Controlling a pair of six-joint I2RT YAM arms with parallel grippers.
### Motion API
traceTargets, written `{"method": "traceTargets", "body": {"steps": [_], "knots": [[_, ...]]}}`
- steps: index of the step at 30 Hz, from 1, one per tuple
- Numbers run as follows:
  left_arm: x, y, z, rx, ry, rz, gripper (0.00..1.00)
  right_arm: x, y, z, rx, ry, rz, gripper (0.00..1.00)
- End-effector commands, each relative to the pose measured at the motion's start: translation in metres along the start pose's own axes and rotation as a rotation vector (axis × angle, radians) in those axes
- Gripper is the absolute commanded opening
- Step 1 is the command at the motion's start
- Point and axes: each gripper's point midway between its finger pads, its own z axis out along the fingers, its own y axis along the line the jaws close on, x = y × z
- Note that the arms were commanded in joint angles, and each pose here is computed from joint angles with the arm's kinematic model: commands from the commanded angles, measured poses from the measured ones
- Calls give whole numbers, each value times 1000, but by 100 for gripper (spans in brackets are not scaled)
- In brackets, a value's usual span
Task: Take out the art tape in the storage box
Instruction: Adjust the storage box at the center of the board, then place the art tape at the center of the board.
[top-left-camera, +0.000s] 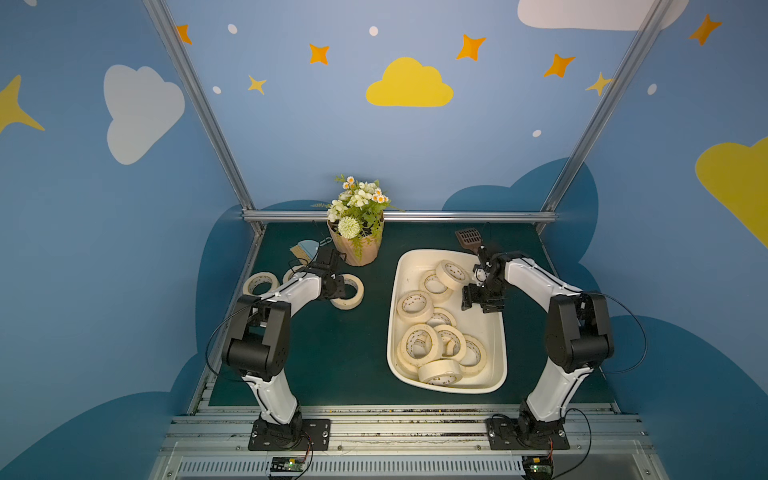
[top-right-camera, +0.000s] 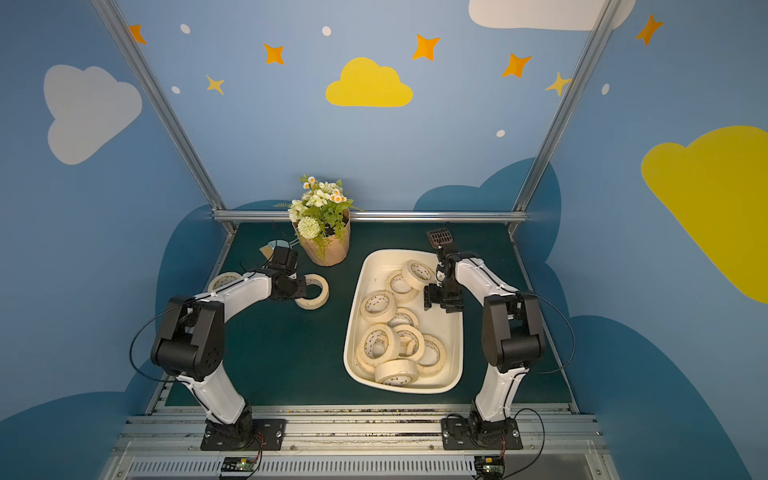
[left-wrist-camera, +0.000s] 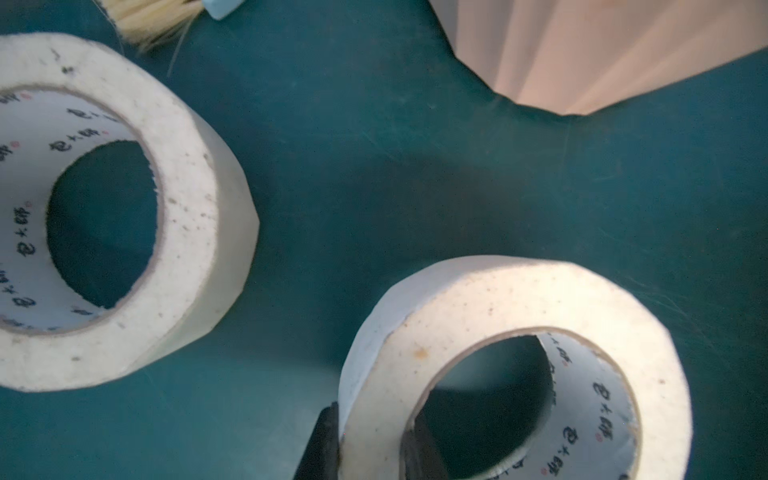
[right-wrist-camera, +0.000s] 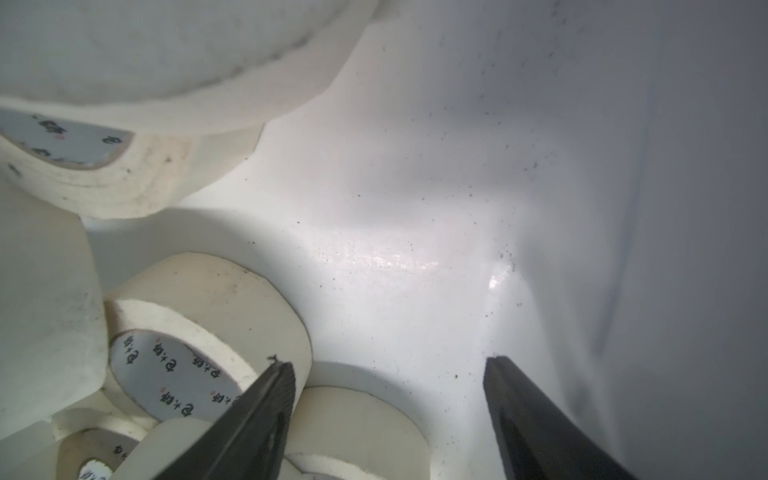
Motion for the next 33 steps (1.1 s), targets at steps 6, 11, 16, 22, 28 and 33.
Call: {"method": "traceTargets", "body": {"steps": [6,11,16,22,28,33], "knots": [[-37,18,10,-52,-46,-52,4,20,48,-28,-6,-19,-175,78],[-35,38,18,-85,2,-84,4,16,49,-31,-3,-52,-145,77],[-35,45,23,-64,28,-127,9,14,57,-43,-35,-85,-136,77],[-35,44,28,-48,54,-126,33,19,57,-51,-30,-89,-134,76],[-32,43,14,-45,41,-107,52,-4,44,-56,-12,-146,-33,75],[-32,34,-22,-32,-11,-71,59,-41,28,-64,-34,-202,72,74]]}}
